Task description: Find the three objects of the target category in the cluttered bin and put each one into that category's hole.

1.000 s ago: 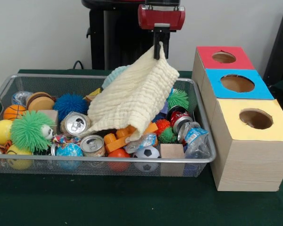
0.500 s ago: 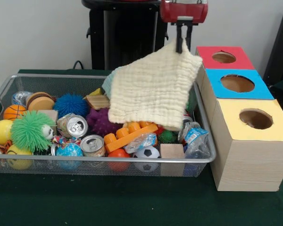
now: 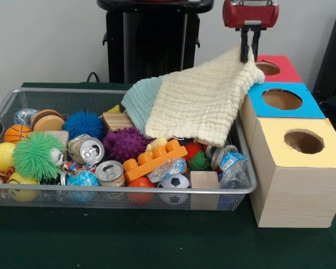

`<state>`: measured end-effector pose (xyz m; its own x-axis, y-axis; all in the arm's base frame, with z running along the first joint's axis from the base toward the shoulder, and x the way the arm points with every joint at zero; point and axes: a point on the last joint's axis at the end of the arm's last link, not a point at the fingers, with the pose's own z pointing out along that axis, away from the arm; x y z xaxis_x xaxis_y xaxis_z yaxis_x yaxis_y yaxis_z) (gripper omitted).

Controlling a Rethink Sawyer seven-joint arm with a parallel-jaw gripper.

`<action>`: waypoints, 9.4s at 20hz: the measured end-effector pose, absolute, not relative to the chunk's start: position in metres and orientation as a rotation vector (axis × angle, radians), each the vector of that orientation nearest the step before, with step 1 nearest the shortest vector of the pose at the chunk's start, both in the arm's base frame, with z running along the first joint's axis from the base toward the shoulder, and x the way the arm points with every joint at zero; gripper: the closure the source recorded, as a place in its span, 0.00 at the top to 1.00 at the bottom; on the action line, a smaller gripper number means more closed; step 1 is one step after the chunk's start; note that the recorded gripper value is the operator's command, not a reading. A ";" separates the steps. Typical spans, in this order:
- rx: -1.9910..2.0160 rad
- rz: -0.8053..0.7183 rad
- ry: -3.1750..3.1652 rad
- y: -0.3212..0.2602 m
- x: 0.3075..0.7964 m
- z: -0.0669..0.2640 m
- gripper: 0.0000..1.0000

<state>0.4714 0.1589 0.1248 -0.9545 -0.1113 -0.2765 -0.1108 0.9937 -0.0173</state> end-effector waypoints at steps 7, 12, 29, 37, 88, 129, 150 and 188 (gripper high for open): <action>-0.103 -0.001 2.879 0.140 0.470 0.111 1.00; -0.064 -0.004 2.889 0.128 0.468 0.110 1.00; 0.310 0.044 2.949 -0.012 0.526 0.159 1.00; 0.199 -0.053 2.914 -0.051 0.566 0.163 1.00; -0.174 -0.175 2.842 -0.167 0.616 -0.003 1.00; -0.154 -0.106 2.907 -0.164 0.597 -0.067 1.00; -0.286 -0.271 2.810 -0.145 0.592 -0.057 0.00; 0.032 -0.110 2.817 -0.032 0.572 0.138 0.00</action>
